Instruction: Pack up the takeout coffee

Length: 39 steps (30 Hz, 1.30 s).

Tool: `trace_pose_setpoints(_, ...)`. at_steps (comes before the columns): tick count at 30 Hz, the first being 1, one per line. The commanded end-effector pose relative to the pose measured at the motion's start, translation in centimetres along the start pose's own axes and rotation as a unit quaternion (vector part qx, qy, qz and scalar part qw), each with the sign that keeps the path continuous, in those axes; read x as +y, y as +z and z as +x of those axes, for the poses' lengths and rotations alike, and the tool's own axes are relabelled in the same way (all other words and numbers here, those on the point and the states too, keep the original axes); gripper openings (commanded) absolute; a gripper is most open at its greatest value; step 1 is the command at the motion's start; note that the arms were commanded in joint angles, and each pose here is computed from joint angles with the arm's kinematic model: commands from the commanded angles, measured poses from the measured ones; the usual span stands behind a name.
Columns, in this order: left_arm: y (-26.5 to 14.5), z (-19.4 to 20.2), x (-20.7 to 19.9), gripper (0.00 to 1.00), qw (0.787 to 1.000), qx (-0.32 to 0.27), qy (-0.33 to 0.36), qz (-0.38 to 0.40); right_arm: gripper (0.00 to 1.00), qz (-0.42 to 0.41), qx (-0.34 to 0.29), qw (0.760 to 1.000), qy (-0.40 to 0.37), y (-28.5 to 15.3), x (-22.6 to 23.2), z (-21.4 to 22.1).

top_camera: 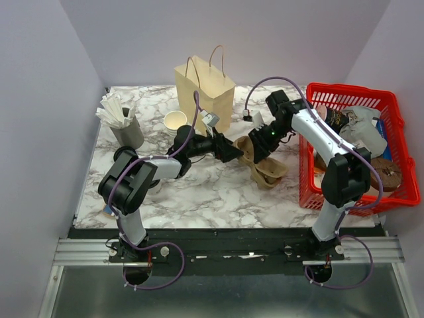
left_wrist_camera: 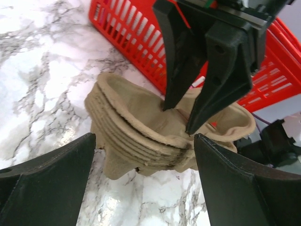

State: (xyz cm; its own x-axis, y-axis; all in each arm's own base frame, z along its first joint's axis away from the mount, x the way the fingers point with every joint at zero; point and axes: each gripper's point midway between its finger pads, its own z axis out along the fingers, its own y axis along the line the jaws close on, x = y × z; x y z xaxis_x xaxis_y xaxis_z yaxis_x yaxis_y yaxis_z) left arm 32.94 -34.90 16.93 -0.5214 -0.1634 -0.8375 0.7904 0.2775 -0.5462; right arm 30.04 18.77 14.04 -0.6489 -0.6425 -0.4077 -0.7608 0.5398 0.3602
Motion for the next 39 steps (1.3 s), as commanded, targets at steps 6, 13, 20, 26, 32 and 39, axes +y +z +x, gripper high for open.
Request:
trace_pose_setpoints(6,-0.4,-0.5,-3.1,0.96,0.994,0.004,0.039,0.1,0.01,-0.029,-0.017,0.999,0.008,-0.9,0.7,-1.0)
trace_pose_setpoints(13,-0.1,-0.2,-2.7,0.93,0.993,0.014,0.061,0.102,0.01,-0.044,-0.018,0.999,0.013,-0.8,0.9,-0.9)
trace_pose_setpoints(20,0.2,-0.1,-1.7,0.9,0.995,0.014,0.06,0.083,0.01,-0.06,-0.021,0.998,0.012,-0.8,1.6,-0.9)
trace_pose_setpoints(26,0.6,0.2,-0.4,0.89,0.997,0.02,0.049,0.055,0.01,-0.06,-0.024,0.998,0.008,-1.1,1.7,-1.0)
trace_pose_setpoints(32,0.5,0.8,-0.3,0.88,0.995,0.029,0.068,0.063,0.01,-0.063,-0.024,0.998,0.009,-1.3,2.0,-0.9)
trace_pose_setpoints(39,0.5,1.4,-0.1,0.87,0.993,0.031,0.087,0.075,0.01,-0.08,-0.027,0.996,0.009,-2.2,2.7,-1.2)
